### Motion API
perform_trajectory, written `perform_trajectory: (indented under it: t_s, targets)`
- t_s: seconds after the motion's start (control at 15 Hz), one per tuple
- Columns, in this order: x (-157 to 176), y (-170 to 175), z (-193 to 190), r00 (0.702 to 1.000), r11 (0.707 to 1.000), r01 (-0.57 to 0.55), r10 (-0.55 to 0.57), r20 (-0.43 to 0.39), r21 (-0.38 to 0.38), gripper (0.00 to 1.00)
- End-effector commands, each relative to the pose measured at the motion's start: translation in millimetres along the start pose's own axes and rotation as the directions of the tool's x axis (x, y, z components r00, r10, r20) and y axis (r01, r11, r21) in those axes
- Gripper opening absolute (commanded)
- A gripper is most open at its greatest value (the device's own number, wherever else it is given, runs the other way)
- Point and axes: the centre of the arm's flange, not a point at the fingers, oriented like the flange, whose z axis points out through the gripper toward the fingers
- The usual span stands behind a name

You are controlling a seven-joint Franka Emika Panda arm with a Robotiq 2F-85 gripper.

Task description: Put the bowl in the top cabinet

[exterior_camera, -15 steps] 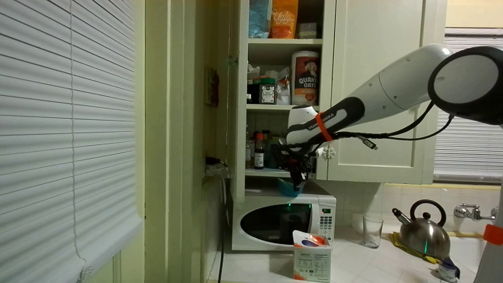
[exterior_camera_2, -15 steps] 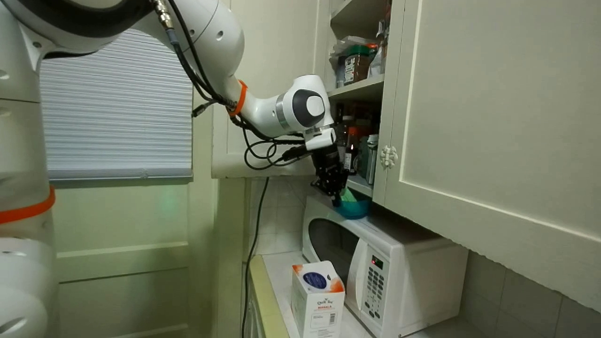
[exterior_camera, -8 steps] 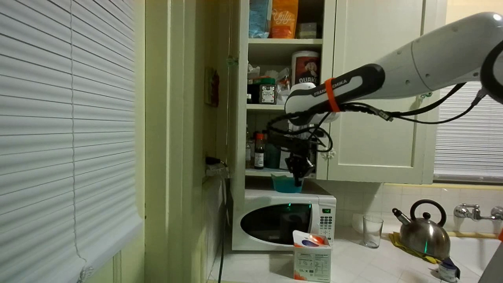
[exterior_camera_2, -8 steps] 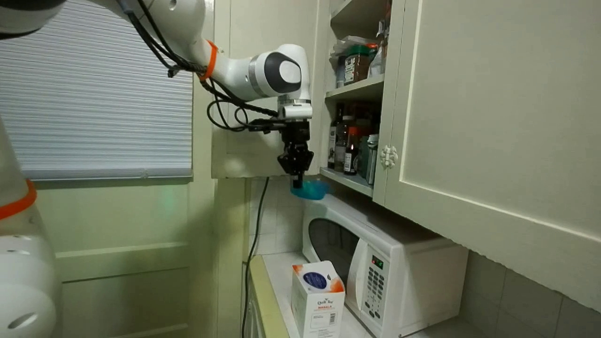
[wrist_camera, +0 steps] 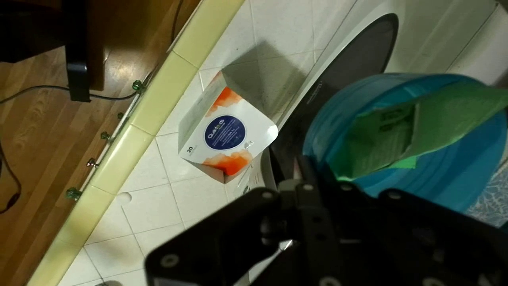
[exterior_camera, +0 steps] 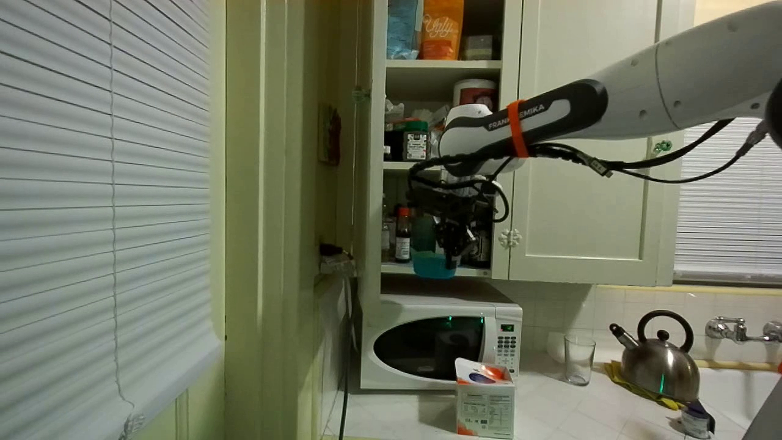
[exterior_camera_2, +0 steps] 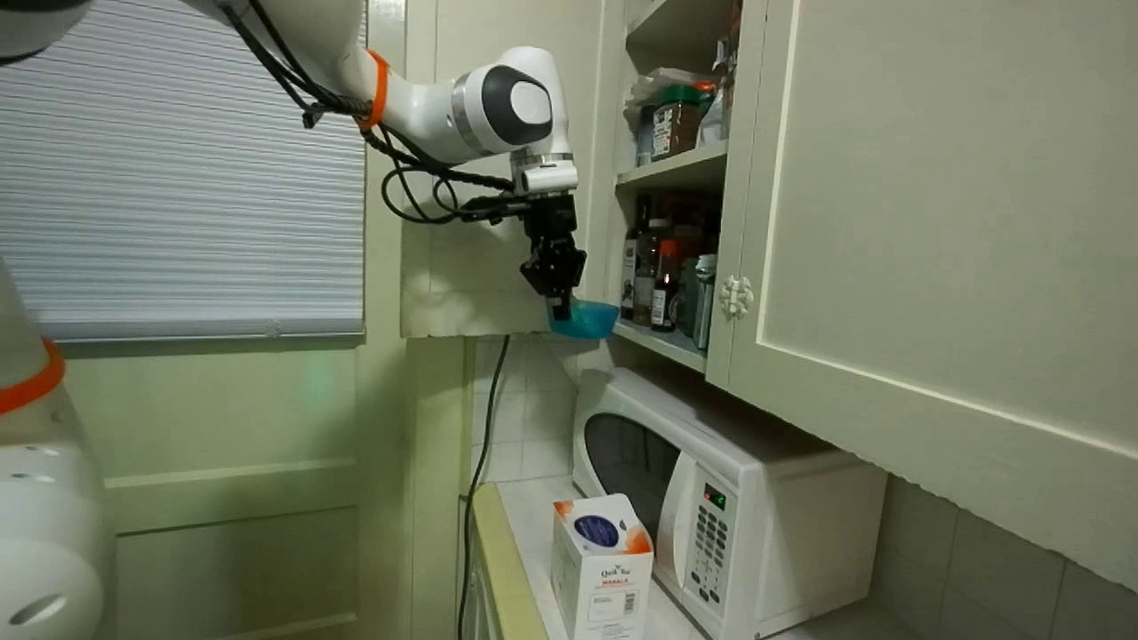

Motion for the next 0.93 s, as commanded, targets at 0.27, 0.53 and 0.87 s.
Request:
perform_trajectory:
  t_s: [0.27, 0.53, 0.87]
  targets:
    - [-12, -76, 29, 0.994, 0.991, -0.098, 0.101, -0.031, 0.095, 0.01]
    - [-36, -66, 13, 0.999, 0.993, -0.039, 0.038, 0.016, 0.114, 0.01]
    - [-30, -71, 8, 0.998, 0.991, -0.056, 0.057, -0.002, 0.122, 0.04]
